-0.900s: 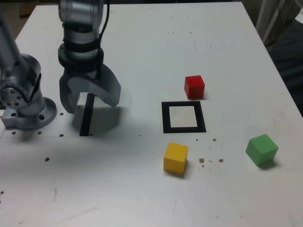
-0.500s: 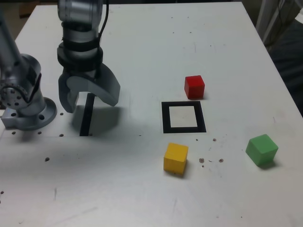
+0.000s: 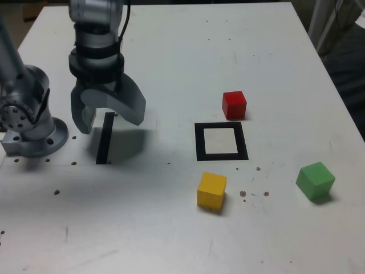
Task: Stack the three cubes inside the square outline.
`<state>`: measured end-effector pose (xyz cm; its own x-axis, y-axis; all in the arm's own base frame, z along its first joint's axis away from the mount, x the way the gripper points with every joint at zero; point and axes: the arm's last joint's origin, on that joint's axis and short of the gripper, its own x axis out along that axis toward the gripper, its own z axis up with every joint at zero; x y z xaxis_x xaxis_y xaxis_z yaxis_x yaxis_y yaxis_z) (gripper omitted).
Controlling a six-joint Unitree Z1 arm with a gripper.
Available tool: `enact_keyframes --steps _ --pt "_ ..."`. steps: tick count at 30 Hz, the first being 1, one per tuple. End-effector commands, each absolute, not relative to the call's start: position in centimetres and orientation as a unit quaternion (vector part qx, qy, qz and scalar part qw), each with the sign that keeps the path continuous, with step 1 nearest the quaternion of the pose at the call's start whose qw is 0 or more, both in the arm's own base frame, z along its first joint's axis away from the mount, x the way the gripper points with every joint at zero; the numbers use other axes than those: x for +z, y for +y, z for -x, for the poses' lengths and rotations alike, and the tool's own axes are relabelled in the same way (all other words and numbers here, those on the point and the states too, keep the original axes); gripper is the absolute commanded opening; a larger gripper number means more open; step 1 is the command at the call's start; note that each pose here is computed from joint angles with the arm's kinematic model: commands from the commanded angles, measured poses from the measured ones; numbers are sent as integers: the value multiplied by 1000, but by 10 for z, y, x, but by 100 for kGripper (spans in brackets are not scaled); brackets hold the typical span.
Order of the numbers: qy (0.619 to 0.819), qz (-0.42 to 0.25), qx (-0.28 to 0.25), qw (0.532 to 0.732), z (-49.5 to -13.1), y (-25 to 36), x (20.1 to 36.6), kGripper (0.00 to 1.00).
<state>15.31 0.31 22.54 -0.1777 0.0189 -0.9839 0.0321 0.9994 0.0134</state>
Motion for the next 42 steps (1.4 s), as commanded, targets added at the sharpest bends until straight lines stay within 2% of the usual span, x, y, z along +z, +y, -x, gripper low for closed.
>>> enact_keyframes --steps 1,7,14,24,34,42 --pt "763 -18 -5 646 -156 3 231 100" --pt "755 -28 -7 655 -170 4 246 100" --pt "746 -38 -2 665 -200 6 257 100" --pt "749 -20 8 662 -253 24 263 100" --pt "750 -3 16 662 -293 39 262 100" --pt "749 -3 20 662 -327 46 267 100"
